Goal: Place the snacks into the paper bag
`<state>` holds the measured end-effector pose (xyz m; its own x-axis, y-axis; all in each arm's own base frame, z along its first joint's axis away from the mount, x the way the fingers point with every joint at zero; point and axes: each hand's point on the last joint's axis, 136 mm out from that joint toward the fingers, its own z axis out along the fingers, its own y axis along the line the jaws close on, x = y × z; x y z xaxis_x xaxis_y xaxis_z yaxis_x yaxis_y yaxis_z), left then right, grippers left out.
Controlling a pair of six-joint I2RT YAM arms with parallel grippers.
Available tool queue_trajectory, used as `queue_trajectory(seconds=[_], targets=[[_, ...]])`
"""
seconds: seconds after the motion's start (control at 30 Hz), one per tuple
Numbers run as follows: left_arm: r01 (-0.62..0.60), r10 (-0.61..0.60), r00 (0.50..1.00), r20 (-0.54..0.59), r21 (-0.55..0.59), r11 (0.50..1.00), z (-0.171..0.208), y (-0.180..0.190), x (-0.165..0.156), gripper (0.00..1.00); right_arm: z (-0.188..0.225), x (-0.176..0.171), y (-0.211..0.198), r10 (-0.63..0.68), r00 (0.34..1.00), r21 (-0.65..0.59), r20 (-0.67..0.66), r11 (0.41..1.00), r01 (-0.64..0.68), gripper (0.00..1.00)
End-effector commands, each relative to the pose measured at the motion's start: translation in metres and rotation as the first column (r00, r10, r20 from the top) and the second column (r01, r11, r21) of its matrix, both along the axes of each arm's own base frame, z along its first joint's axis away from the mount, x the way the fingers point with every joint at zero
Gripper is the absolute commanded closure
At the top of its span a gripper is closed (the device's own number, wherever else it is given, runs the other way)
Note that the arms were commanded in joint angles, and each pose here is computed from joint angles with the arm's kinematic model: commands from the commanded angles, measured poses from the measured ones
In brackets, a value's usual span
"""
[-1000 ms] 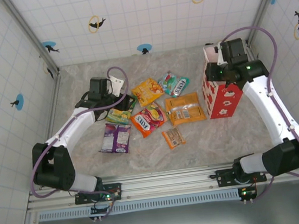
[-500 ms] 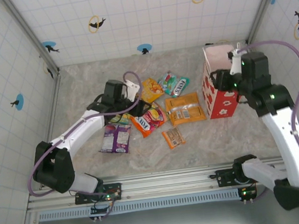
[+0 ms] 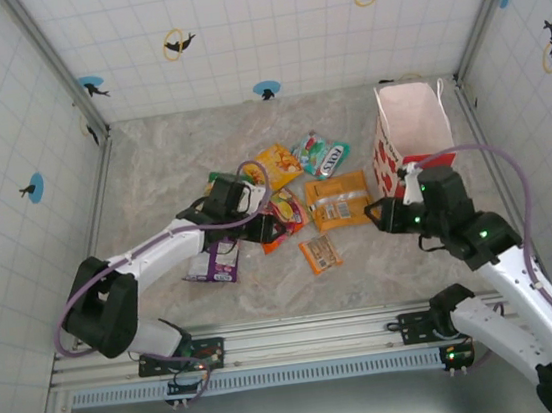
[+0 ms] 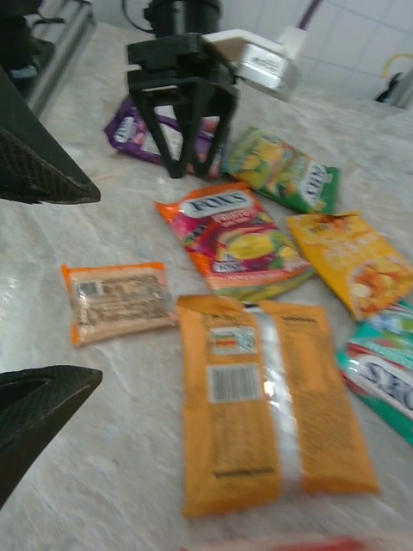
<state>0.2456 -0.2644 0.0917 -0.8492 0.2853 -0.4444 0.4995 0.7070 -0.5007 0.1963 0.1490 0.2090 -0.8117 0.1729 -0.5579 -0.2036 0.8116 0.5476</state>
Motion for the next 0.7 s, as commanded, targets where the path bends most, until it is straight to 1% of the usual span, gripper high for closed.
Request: queue_trajectory(seconds=[0.0,0.1,0.17,0.3,0.43,0.67], targets=[[-0.156,0.155,0.985,-0.08,-0.003,0.988,-0.009,0.011,-0.002,0.39,-0.003,-0.002,0.017,-0.023,1.0,0.079,0.018,0.997,0.021,0.49],[-0.259,0.257,0.961,-0.104,-0.009,0.966,-0.017,0.018,0.003,0.38,-0.017,-0.009,0.029,-0.001,1.0,0.059,0.024,0.998,0.0,0.49],[-0.34,0.337,0.933,-0.124,-0.005,0.94,-0.021,0.025,0.013,0.37,-0.025,-0.012,0.037,0.014,0.999,0.045,0.029,0.999,-0.015,0.49],[-0.439,0.435,0.888,-0.15,0.003,0.898,-0.028,0.033,0.027,0.36,-0.034,-0.014,0.048,0.039,0.999,0.029,0.034,0.999,-0.04,0.49],[-0.492,0.488,0.86,-0.149,0.012,0.87,-0.034,0.039,0.037,0.34,-0.04,-0.014,0.057,0.064,0.997,0.042,0.031,0.997,-0.065,0.49],[-0.516,0.523,0.841,-0.139,0.08,0.853,-0.048,0.046,0.045,0.33,-0.042,-0.012,0.063,0.083,0.996,0.035,0.032,0.996,-0.084,0.49]])
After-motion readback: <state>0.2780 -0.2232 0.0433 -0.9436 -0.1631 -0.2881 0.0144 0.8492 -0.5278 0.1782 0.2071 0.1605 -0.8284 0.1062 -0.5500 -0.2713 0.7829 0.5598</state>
